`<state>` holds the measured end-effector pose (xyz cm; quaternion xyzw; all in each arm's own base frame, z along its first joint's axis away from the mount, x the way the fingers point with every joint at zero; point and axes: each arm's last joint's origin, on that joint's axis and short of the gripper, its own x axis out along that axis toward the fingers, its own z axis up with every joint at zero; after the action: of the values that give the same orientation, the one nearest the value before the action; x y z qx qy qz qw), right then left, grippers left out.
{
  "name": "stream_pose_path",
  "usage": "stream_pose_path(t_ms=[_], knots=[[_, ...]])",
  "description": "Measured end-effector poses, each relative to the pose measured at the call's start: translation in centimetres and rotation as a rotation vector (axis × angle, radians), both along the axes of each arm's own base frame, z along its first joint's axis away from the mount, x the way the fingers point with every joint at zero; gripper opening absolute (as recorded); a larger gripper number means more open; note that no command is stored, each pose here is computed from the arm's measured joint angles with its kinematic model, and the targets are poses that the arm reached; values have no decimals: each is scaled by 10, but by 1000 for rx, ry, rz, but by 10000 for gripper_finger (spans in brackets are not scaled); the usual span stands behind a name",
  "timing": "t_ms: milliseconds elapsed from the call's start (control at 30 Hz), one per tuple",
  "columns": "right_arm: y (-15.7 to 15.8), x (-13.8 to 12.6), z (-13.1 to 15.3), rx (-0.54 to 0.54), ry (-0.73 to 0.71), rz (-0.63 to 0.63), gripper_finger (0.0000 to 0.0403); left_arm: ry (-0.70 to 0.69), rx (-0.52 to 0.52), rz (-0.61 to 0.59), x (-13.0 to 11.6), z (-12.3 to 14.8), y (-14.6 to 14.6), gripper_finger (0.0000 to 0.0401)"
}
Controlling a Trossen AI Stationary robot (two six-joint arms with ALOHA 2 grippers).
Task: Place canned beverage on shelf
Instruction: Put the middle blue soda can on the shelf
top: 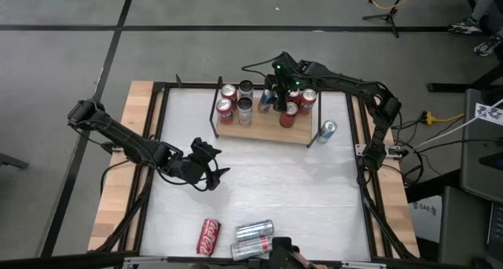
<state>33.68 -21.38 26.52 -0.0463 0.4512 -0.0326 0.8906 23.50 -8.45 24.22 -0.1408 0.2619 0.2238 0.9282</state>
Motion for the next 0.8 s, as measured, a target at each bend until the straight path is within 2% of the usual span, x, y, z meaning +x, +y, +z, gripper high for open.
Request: stream_pose_path(t_ms=[400, 800], knots=[[-1, 1, 0, -18, 1, -4, 282, 0, 0, 0, 0, 0, 0, 343], [-2, 1, 2, -43, -8, -16, 286, -2, -2, 1, 0, 0, 0, 344]])
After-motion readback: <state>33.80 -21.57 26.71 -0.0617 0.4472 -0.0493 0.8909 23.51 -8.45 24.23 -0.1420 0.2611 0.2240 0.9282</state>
